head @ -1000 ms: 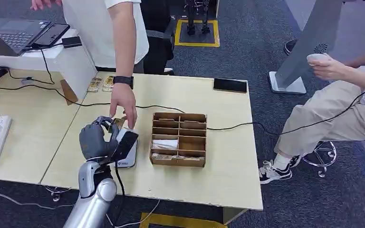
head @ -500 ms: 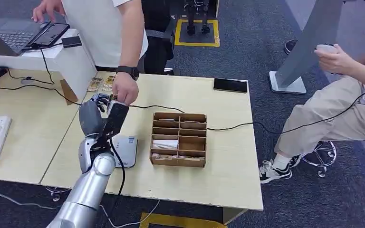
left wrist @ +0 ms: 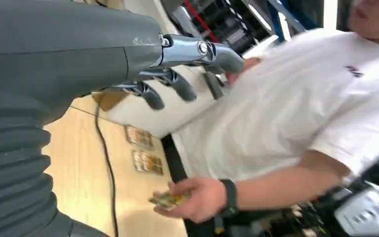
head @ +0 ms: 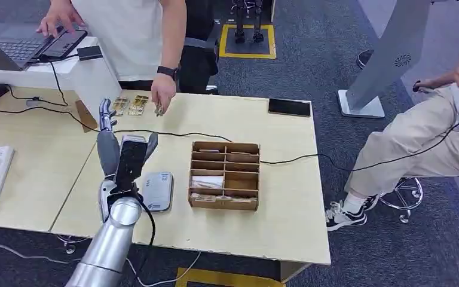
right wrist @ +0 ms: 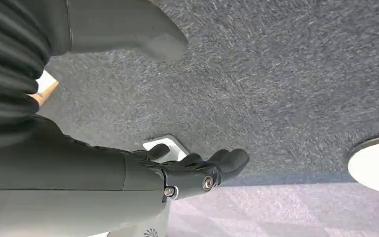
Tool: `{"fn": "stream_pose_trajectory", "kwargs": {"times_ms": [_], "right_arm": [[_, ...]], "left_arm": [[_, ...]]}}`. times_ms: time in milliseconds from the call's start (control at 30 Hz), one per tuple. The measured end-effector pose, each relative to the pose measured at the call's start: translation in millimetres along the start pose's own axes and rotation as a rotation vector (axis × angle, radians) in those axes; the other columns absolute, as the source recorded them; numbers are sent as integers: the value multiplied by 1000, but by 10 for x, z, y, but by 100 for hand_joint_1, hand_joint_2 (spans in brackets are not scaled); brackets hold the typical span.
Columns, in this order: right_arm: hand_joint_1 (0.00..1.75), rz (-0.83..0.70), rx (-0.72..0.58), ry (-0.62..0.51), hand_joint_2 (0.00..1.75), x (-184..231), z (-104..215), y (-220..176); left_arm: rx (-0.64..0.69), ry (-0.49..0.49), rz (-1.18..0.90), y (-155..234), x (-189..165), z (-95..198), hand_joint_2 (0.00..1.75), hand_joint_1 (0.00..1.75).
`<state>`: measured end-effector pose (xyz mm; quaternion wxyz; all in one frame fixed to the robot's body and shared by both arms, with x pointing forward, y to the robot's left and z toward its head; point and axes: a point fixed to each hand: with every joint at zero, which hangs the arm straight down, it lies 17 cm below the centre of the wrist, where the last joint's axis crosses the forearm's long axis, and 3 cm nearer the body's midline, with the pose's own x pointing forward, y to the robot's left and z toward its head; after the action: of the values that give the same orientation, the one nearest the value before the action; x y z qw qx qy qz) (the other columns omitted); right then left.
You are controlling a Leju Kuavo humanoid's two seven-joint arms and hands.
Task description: Pass the card to the sensor for recognition and then transmit it.
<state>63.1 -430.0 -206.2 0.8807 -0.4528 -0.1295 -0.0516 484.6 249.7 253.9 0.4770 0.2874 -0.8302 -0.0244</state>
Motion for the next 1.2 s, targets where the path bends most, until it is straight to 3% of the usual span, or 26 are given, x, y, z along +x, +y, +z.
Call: {"fn": "stream_pose_trajectory", "kwargs": {"times_ms": [200,467,567,833,1200], "right_arm": [[0,0,8,-10,175,-17,-7,-28],[0,-18,-15,0,175,-47,-12,-116],[0,-28,-34,14,175,-97,-15,-163],[0,-78,-102,79,175,-259,-6,-289],[0,-84,-109,88,175,-282,-1,-298]], "left_arm": [[-125,-172,58,-103,493,390,175,0],[-56,-283,191,233,893,784,175,0],[-15,-322,369,452,1061,951,175,0],[-2,-276,665,723,1297,1260,175,0],[1,-278,676,750,1336,1282,175,0]]}}
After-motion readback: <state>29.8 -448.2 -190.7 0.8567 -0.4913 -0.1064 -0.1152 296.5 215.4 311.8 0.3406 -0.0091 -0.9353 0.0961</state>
